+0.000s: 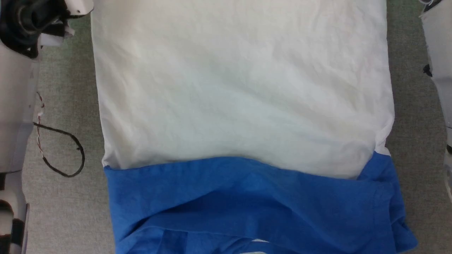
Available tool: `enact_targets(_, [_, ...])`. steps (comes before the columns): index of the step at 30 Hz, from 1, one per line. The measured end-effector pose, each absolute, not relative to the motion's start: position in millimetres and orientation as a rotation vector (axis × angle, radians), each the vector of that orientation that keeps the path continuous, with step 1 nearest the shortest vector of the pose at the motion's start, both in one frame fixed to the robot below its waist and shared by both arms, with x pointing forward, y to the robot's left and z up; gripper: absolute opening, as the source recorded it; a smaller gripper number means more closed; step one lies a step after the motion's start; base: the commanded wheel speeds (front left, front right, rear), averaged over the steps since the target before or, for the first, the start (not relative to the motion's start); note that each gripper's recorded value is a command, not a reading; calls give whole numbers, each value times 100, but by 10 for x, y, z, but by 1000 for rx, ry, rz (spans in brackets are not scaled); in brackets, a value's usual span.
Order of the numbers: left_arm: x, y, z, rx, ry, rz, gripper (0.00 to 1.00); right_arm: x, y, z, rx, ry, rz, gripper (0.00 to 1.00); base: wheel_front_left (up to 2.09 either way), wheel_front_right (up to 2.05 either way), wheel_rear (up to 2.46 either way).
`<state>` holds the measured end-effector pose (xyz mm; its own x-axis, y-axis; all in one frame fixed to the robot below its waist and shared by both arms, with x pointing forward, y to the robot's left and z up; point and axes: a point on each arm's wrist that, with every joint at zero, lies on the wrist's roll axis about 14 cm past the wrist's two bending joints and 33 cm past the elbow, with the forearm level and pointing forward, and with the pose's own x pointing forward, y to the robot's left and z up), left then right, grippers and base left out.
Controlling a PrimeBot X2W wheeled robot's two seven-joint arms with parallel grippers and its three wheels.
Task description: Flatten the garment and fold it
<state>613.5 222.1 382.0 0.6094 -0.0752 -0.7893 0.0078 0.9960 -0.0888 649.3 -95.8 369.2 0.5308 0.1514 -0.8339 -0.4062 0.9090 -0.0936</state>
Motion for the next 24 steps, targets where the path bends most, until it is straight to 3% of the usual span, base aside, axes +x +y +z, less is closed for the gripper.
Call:
enact_targets(2, [6129, 2221, 3786, -100, 935, -41, 99, 6501, -961, 3680, -292, 958, 341, 0, 0, 0, 0])
enact_targets(3, [6131, 2216, 3778, -111, 942, -41, 43, 6511, -959, 3682, -292, 957, 343, 0, 0, 0, 0])
enact_targets(4, [6138, 2202, 3777, -129, 946, -44, 0, 6517, -958, 3679, -292, 955, 345, 0, 0, 0, 0])
enact_targets(14, [6334, 2134, 3925, -213, 756, -47, 0, 6606, -947, 3743, -290, 889, 353, 0, 0, 0, 0])
enact_targets(24, [6708, 2326, 4613, -155, 393, -7, 0, 6946, -968, 4337, -229, 635, 315, 0, 0, 0, 0])
